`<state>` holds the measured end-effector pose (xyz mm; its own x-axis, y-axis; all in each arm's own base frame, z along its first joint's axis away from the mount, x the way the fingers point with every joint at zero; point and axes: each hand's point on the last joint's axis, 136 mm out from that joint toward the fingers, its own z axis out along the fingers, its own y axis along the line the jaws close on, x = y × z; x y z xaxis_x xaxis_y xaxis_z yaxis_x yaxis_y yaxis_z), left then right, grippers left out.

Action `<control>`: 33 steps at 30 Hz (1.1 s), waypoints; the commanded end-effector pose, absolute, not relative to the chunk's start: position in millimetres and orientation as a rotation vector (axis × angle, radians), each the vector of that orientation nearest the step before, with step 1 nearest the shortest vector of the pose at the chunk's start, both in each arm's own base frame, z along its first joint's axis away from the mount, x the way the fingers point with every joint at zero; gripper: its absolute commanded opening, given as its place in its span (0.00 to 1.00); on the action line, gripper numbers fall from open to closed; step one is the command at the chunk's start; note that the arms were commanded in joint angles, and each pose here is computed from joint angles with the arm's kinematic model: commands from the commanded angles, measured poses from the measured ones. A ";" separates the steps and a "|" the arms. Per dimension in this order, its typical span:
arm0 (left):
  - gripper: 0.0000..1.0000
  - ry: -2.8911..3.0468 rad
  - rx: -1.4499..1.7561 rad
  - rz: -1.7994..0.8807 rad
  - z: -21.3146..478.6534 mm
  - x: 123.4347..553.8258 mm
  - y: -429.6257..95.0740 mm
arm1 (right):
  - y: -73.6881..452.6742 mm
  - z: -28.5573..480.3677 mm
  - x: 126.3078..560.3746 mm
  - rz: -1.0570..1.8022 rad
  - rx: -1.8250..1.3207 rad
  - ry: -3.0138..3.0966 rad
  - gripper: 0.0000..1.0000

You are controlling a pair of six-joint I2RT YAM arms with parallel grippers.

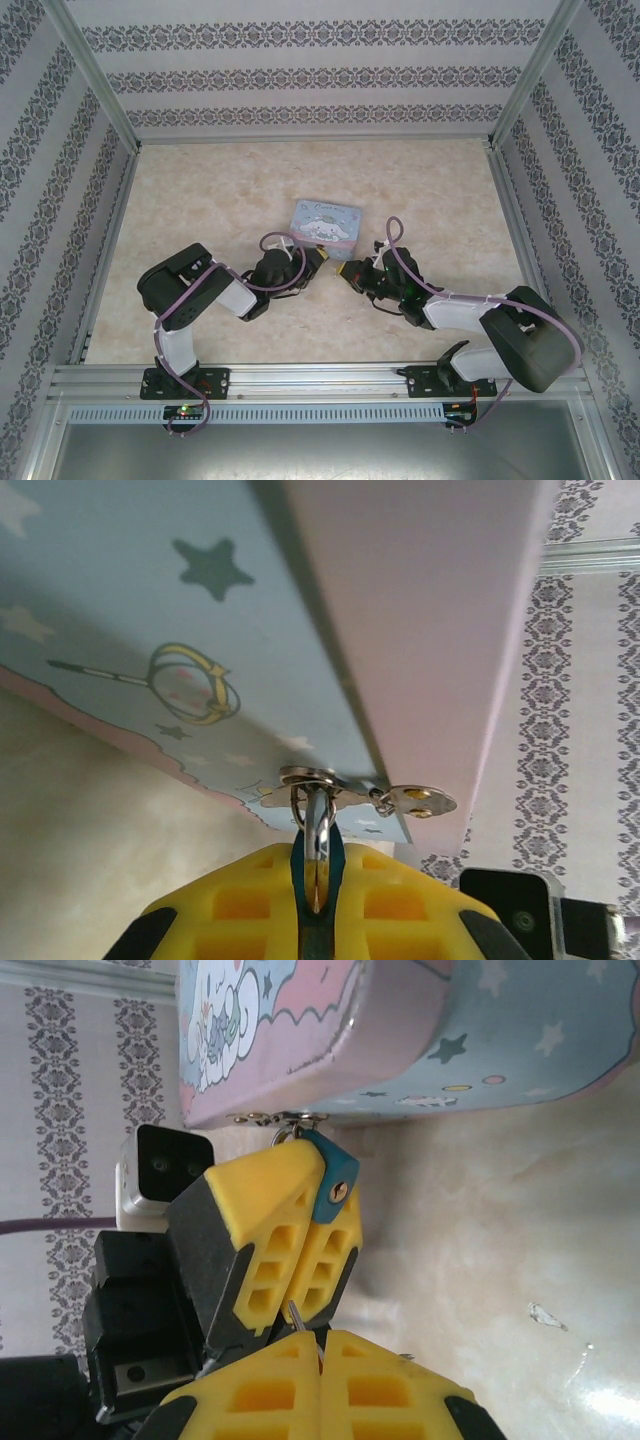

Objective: Unlock the padlock with the key

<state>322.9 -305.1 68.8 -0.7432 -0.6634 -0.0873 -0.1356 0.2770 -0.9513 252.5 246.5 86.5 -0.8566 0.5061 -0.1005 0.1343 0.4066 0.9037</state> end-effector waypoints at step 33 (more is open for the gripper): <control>0.00 1.941 -0.696 -1.666 100.5 321.1 -333.0 | 235.8 73.6 269.6 1.378 0.728 2.259 0.00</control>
